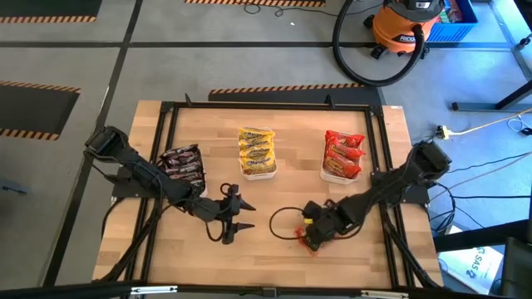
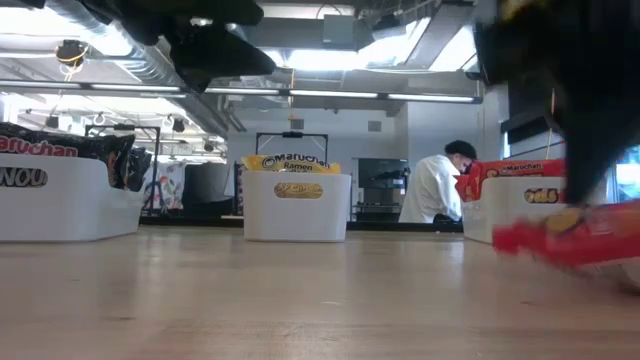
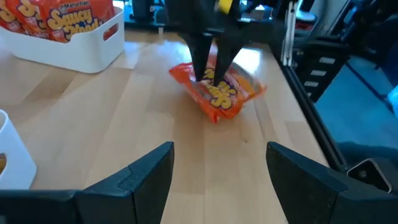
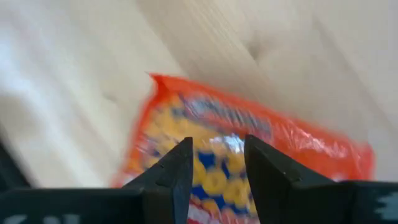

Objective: Sort Maruchan noodles
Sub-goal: Put the orange noodle pack into the right white bin

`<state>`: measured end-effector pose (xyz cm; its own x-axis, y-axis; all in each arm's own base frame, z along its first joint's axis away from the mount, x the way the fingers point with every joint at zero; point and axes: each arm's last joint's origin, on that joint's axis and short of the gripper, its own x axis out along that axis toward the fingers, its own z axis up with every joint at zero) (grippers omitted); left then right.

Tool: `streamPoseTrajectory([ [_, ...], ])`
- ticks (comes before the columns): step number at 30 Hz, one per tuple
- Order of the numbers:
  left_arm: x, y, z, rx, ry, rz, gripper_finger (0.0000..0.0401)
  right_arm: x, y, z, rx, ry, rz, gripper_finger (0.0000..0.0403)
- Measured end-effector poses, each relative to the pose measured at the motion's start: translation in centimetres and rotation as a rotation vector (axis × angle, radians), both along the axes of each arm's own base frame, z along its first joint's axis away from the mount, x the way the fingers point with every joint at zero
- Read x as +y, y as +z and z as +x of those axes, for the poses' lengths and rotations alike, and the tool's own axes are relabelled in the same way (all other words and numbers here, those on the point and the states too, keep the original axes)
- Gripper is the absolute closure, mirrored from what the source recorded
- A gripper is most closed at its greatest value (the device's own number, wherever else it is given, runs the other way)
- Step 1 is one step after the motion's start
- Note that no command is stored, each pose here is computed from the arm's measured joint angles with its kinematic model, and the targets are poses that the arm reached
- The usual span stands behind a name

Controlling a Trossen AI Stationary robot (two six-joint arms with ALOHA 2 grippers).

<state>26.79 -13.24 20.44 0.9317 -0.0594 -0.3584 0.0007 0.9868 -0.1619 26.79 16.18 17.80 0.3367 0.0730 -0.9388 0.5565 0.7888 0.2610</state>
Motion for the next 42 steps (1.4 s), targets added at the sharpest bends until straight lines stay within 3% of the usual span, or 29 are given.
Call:
streamPoseTrajectory([
  [3,0.0,0.2,0.1,-0.023,0.000,-0.013,0.0153,0.0,2.2,0.0,-0.074,0.034,0.022,0.0268],
  [7,-0.3,0.0,0.5,-0.052,-0.013,-0.036,0.0153,0.8,3.7,-1.4,-0.097,0.061,0.044,0.0218],
  [12,-1.4,-1.3,2.2,-0.048,-0.025,-0.061,0.0153,2.8,3.3,-4.1,-0.004,0.099,-0.002,0.0142],
  [17,-3.4,-1.8,5.9,-0.024,-0.078,-0.043,0.0153,4.5,2.7,-7.3,0.083,0.062,-0.050,0.0112],
  [24,-4.7,-4.3,11.3,0.001,-0.112,0.012,0.0153,5.3,0.5,-10.6,0.124,-0.030,-0.079,0.0129],
  [30,-3.9,-7.2,14.6,0.037,-0.088,0.024,0.0153,5.7,-1.9,-10.9,-0.006,-0.048,0.002,0.0163],
  [34,-2.9,-8.5,15.3,0.081,-0.059,0.041,0.0153,6.0,-2.7,-9.7,-0.093,-0.074,0.153,0.0182],
  [37,-1.7,-9.0,15.2,0.152,0.037,0.096,0.0153,6.3,-3.0,-8.5,-0.157,-0.087,0.242,0.0193],
  [42,-0.1,-7.6,14.6,0.239,0.145,0.129,0.0153,6.1,-2.8,-6.9,-0.232,-0.035,0.262,0.0200],
])
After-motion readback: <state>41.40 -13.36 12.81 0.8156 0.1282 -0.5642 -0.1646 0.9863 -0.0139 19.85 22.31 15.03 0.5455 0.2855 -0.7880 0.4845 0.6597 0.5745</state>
